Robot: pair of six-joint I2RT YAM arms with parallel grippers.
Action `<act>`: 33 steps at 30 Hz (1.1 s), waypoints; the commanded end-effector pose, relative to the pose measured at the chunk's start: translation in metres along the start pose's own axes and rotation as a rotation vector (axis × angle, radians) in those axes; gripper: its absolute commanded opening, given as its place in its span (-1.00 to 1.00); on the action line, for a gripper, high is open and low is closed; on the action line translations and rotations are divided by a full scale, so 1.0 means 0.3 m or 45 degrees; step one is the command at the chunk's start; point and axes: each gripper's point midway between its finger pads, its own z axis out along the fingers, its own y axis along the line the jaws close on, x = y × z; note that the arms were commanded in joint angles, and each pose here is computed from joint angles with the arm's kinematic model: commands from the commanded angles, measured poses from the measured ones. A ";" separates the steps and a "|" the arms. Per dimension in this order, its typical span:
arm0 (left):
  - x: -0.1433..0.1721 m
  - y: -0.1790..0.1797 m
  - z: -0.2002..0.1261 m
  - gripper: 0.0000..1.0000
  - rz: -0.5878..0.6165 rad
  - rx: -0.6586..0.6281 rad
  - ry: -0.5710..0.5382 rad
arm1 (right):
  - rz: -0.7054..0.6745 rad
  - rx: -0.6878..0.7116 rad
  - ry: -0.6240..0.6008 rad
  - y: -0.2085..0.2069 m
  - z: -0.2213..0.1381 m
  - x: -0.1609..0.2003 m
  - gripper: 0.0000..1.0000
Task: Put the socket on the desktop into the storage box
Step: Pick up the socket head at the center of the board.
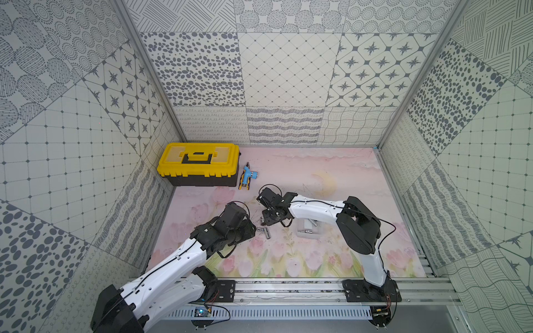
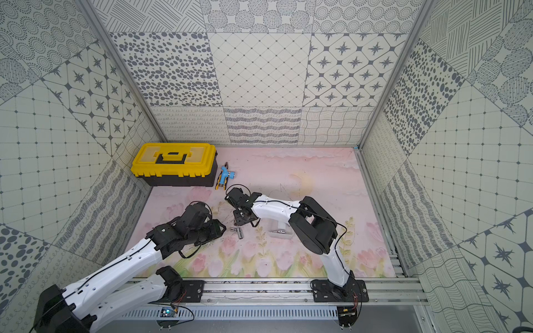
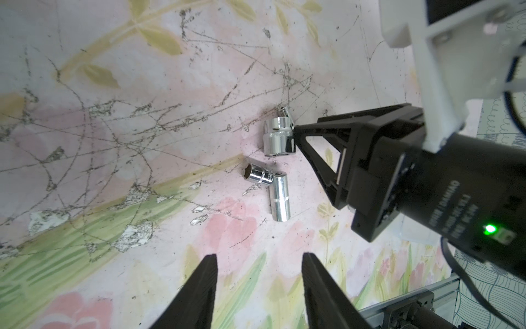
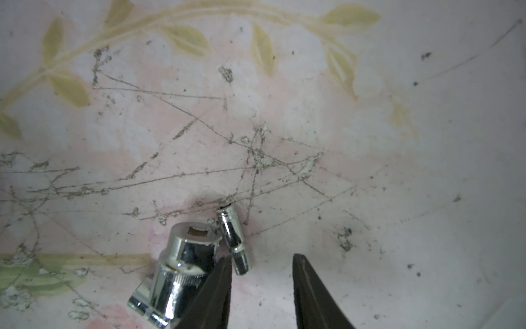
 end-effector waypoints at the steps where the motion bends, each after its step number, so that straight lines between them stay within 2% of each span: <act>1: 0.022 0.032 0.001 0.06 0.006 -0.038 0.032 | -0.030 -0.010 -0.015 0.024 0.020 -0.015 -0.21; 10: 0.026 0.037 0.006 0.06 0.004 -0.036 0.035 | -0.057 0.010 -0.005 0.028 0.052 -0.010 -0.26; 16: 0.029 0.042 0.010 0.06 0.004 -0.038 0.040 | -0.109 0.038 -0.001 0.025 0.082 -0.018 -0.21; 24: 0.031 0.042 0.020 0.07 -0.007 -0.034 0.042 | -0.116 0.056 0.022 0.016 0.090 0.005 -0.53; 29: 0.032 0.036 0.033 0.06 -0.011 -0.028 0.054 | -0.127 0.065 0.012 0.016 0.062 0.021 -0.41; 33: 0.033 0.039 0.039 0.06 -0.018 -0.032 0.055 | -0.130 0.072 0.013 0.018 0.059 0.031 -0.43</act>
